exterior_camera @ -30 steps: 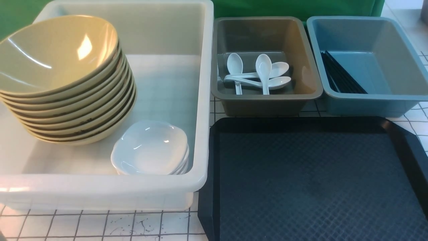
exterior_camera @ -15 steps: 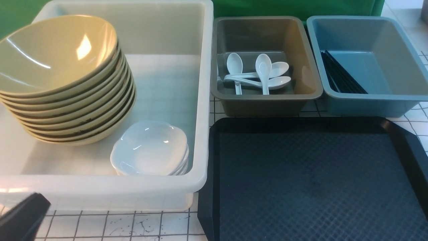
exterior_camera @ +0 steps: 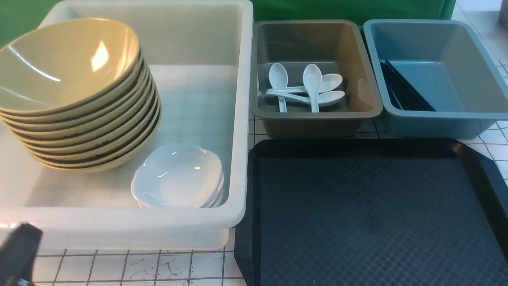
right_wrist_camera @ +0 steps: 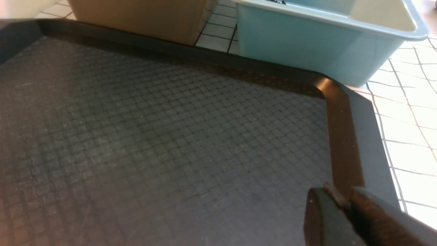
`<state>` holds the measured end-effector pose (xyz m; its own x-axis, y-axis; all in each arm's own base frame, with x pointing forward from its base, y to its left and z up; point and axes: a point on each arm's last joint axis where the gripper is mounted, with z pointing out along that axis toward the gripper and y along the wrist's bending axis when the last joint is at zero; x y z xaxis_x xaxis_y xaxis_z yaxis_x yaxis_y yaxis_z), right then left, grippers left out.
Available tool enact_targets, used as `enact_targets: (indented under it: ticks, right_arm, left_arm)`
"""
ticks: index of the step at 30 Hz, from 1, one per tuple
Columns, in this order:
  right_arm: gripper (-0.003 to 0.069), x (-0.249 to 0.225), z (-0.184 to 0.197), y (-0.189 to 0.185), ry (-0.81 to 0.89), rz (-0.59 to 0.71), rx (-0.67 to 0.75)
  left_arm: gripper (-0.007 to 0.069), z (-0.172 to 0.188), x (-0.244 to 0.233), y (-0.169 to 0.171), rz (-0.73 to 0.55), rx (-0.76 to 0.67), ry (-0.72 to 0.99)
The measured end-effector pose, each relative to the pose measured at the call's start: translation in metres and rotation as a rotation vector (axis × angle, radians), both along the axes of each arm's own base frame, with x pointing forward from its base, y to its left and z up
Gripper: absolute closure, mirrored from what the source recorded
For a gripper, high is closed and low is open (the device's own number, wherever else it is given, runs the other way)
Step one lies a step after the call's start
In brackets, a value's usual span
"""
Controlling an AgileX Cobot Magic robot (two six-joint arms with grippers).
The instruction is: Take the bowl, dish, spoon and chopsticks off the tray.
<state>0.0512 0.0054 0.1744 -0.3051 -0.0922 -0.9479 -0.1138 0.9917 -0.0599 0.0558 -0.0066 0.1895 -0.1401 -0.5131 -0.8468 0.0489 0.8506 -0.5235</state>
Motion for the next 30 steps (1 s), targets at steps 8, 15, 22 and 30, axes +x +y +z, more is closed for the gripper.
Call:
enact_targets:
  ticks: [8,15,22,30]
  right_arm:
    - [0.0545,0.0000,0.0000,0.0000,0.000,0.000,0.000]
    - [0.0537,0.0000,0.0000,0.0000,0.000,0.000,0.000]
    - [0.0528,0.0000,0.0000,0.0000,0.000,0.000,0.000]
    - [0.0517,0.0000,0.0000,0.0000,0.000,0.000,0.000]
  left_arm:
    - [0.0626,-0.0131,-0.0027,-0.0023,-0.036,0.001,0.151]
    - [0.0626,-0.0131,-0.0027,-0.0025,-0.037,-0.003,0.152]
    - [0.0626,-0.0131,-0.0027,-0.0025,-0.037,-0.003,0.152]
    - [0.0626,-0.0131,-0.0027,-0.0025,-0.038,-0.004,0.152]
